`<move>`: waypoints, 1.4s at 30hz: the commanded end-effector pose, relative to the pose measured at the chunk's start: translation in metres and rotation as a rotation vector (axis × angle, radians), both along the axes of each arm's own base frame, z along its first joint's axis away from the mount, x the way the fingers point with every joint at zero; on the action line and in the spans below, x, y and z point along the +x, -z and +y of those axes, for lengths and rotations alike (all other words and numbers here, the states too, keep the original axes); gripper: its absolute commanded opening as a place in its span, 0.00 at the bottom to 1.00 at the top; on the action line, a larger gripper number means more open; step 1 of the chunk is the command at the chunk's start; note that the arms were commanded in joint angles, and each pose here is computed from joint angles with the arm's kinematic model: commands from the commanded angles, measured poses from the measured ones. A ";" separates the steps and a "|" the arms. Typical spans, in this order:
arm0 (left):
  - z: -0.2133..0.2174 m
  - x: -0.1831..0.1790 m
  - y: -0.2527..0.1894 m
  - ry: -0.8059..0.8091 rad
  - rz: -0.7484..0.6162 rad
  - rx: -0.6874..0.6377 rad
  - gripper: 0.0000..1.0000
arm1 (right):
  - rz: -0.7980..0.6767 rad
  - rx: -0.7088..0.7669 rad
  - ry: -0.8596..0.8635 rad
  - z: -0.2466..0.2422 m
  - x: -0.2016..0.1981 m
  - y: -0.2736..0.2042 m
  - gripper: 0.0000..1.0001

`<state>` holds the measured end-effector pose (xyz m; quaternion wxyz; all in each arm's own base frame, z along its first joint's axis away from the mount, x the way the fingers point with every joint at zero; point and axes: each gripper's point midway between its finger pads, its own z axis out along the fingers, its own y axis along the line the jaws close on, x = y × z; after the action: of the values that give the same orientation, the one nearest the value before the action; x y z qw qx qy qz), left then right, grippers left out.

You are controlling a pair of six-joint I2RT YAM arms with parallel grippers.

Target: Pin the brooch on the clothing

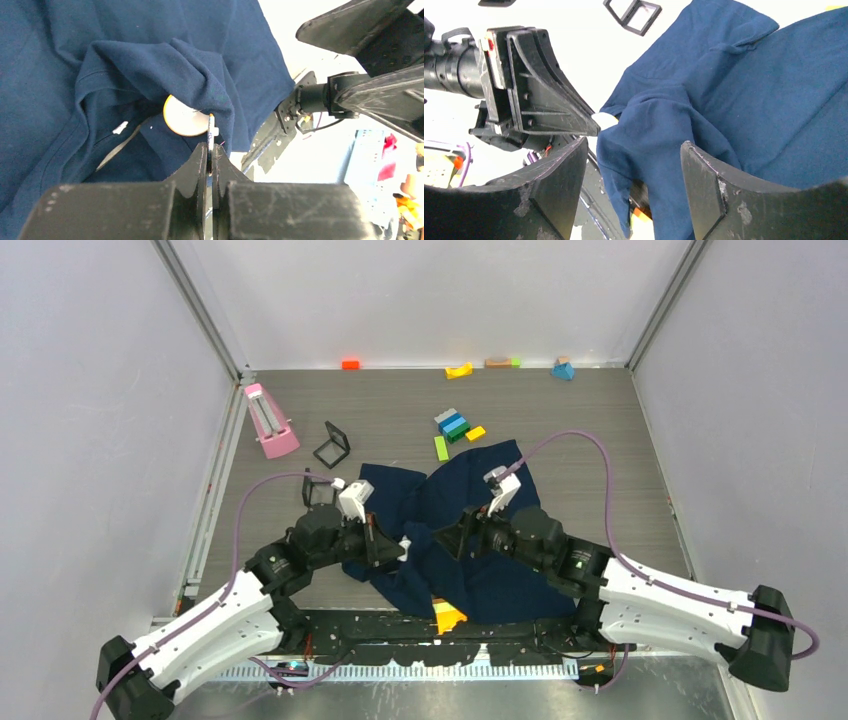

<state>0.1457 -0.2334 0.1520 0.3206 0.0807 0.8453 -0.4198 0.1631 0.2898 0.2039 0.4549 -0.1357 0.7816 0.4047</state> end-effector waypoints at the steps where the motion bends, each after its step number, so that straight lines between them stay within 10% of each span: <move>1: -0.015 -0.003 -0.045 0.120 -0.083 -0.119 0.00 | -0.023 0.078 -0.118 0.002 -0.015 -0.013 0.74; 23: -0.017 0.006 -0.057 0.095 -0.069 -0.211 0.00 | 0.073 0.145 -0.347 0.069 -0.046 0.018 0.59; 32: -0.017 0.006 -0.057 0.089 -0.070 -0.236 0.00 | 0.117 0.147 -0.355 0.078 -0.048 0.030 0.20; 42: -0.018 0.005 -0.063 0.101 -0.089 -0.259 0.00 | 0.161 0.154 -0.385 0.087 -0.053 0.038 0.01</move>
<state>0.1490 -0.2462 0.1863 0.3143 0.0869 0.8004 -0.5030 0.1103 0.3595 0.1369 0.3029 -0.2124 0.7743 0.5134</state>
